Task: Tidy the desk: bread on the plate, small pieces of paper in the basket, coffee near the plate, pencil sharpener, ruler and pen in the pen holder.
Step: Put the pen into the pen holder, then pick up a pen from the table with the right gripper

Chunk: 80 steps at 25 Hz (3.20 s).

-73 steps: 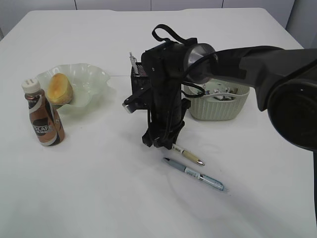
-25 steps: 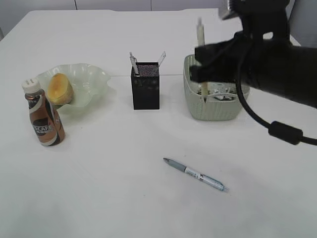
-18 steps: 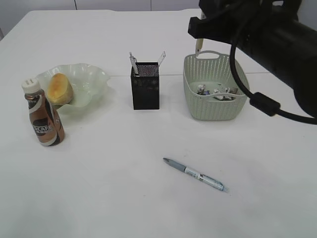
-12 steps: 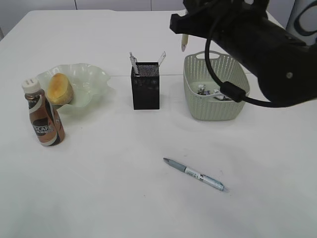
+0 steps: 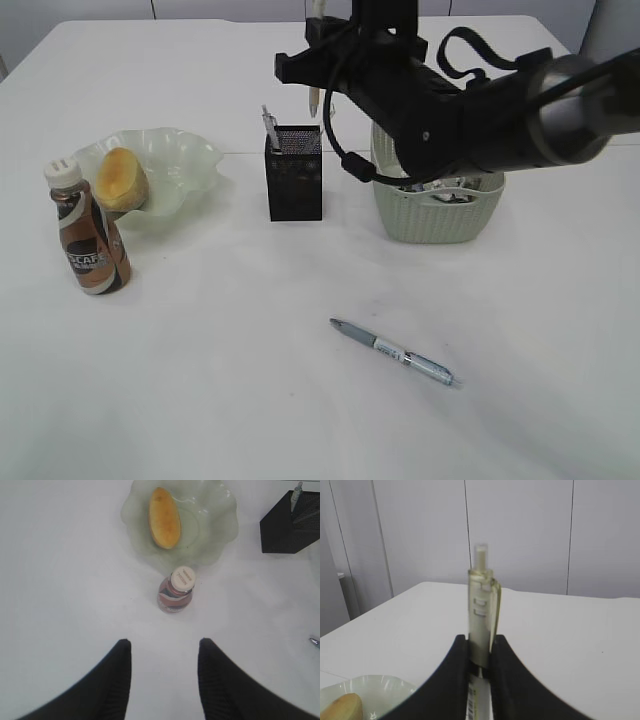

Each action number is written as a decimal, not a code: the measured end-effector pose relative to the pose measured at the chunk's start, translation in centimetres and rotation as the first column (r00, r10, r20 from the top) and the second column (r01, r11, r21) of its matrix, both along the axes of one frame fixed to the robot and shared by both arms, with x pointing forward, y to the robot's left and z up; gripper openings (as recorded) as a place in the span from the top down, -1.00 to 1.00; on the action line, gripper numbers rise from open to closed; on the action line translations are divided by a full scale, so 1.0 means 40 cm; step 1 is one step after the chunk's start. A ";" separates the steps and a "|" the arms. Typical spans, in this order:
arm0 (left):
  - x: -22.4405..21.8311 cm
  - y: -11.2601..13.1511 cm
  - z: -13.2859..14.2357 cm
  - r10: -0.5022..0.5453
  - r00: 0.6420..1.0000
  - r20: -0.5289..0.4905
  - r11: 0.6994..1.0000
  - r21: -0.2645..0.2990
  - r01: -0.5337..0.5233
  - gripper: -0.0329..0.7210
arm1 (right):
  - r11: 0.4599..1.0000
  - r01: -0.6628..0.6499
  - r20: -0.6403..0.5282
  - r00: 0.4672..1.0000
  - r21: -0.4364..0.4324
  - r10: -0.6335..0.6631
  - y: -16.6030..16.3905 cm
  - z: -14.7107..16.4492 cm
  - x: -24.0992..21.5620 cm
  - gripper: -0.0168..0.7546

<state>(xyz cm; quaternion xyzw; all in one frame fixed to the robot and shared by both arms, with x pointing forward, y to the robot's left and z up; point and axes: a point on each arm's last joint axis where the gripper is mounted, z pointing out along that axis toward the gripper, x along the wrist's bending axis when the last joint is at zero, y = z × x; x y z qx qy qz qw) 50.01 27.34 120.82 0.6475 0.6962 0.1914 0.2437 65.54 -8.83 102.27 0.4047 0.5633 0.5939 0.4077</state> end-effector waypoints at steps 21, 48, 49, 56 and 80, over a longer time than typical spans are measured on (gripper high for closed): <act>0.001 0.005 0.000 0.008 1.000 0.003 1.000 0.023 -0.008 0.08 | 1.000 0.006 -0.170 0.985 -0.013 -0.008 0.041 -0.135 0.132 0.80; 0.001 0.006 0.000 0.009 1.000 0.003 1.000 0.027 -0.009 0.08 | 0.996 -0.059 -0.350 0.936 -0.064 0.033 0.057 -0.175 0.132 -0.13; 0.001 0.007 0.000 0.010 1.000 0.004 0.999 0.031 -0.010 0.08 | 0.996 -0.066 -0.360 0.932 -0.065 0.038 0.057 -0.164 0.128 -0.13; 0.001 0.011 0.001 0.017 1.000 0.006 0.999 0.050 -0.017 0.08 | 0.974 -0.201 -0.561 0.821 -0.106 0.109 0.046 -0.026 0.047 -0.13; 0.001 0.011 0.001 0.016 1.000 0.006 0.999 0.047 -0.016 0.08 | 0.738 -0.549 -0.910 0.350 -0.392 -0.223 -0.079 0.048 -0.157 -0.13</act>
